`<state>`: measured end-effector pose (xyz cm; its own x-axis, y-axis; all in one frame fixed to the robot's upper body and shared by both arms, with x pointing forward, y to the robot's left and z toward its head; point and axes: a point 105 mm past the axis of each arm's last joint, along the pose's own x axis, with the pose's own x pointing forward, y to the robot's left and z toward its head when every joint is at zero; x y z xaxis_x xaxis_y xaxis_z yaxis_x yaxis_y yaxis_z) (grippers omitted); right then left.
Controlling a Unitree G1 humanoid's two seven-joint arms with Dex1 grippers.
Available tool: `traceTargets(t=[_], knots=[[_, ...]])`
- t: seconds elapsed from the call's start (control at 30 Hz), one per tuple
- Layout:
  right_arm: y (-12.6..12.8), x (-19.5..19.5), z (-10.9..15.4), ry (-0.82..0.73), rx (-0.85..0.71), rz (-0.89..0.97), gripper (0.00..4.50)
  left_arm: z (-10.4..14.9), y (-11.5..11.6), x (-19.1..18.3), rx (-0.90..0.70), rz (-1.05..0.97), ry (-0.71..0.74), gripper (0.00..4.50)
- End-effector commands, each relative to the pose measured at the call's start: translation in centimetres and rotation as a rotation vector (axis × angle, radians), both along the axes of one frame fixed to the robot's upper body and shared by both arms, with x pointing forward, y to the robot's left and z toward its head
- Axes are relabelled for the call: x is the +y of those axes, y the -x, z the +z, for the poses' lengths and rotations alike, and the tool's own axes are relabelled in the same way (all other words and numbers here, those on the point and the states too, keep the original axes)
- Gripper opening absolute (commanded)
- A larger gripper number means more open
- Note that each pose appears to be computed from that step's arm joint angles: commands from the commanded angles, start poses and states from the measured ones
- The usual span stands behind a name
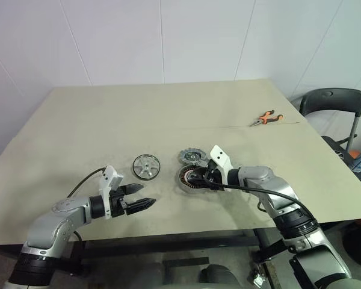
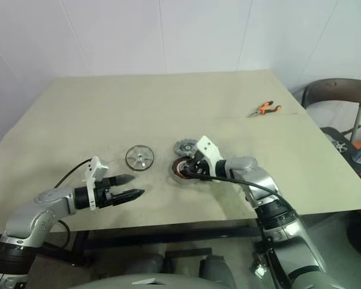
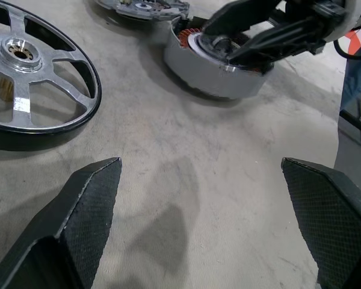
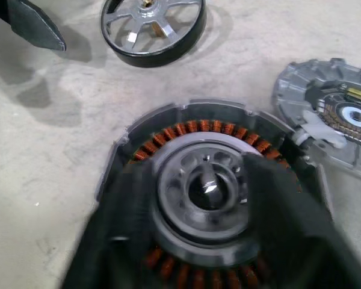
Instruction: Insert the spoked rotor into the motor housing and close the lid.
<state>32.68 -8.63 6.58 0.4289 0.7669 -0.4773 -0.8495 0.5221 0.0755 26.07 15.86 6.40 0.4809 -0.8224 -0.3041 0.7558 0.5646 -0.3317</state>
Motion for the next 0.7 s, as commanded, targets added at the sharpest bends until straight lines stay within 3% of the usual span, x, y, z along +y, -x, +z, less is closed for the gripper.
traceTargets(t=[0.03, 0.2, 0.47, 0.57, 0.7], knots=[[-0.1, -0.5, -0.2, 0.019, 0.011, -0.014, 2.67, 1.0, -0.4, -0.2, -0.043, -0.003, -0.002, 4.5], [-0.5, -0.5, 0.3, -0.003, 0.003, -0.029, 2.67, 1.1, -0.6, -0.2, -0.044, 0.0, -0.001, 4.5], [-0.5, -0.5, 3.3, -0.179, 0.071, -0.033, 2.67, 1.3, -0.6, -0.2, -0.041, 0.004, 0.0, 4.5], [-1.4, -0.9, 4.3, -0.221, 0.04, -0.078, 2.12, 1.3, -0.5, -0.2, -0.04, 0.004, 0.0, 4.5], [-1.2, -0.4, 4.1, -0.2, 0.042, -0.06, 0.74, 1.4, -0.3, -0.3, -0.04, 0.003, 0.0, 4.5]])
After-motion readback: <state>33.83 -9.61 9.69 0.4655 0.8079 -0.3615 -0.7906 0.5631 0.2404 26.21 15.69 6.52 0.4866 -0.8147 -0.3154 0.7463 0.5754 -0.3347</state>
